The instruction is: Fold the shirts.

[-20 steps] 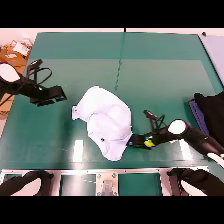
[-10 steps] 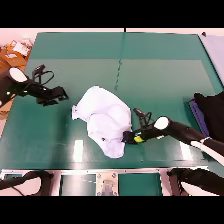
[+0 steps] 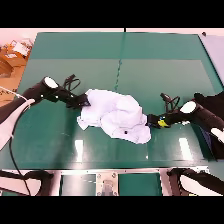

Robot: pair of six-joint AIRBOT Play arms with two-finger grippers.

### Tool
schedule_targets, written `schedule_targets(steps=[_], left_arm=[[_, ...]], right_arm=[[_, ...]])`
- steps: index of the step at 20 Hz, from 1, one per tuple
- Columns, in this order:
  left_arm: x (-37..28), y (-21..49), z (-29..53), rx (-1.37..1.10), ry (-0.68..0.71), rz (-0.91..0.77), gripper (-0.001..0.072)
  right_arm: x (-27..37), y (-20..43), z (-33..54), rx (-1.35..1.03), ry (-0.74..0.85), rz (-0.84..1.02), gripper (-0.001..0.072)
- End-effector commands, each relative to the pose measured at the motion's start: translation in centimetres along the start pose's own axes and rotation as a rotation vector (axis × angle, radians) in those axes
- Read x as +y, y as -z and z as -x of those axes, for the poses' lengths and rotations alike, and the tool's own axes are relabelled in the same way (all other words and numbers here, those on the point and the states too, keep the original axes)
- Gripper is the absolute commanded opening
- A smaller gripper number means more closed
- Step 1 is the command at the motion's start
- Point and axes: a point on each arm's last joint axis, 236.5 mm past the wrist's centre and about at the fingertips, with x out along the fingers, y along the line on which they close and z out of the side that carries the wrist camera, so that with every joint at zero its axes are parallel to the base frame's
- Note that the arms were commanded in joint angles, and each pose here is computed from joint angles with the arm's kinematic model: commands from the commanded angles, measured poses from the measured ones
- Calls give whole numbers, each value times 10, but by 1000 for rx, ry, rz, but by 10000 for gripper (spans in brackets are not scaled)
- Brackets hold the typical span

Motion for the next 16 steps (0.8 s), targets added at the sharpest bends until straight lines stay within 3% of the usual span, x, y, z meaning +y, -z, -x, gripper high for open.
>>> schedule_targets(steps=[1,4,8,13,16], left_arm=[[-14,19,-7,83,62,-49,22],[7,14,18,64,11,-42,21],[22,-23,100,-157,-33,-18,21],[24,-37,200,-401,-71,-19,20],[-14,-38,240,-508,-37,-112,21]], right_arm=[[-12,-24,18,-57,42,28,14],[-33,-57,47,-147,73,-14,14],[-44,-104,116,-272,67,-55,13],[-27,-158,213,-485,77,0,13],[11,-165,247,-531,1,59,13]])
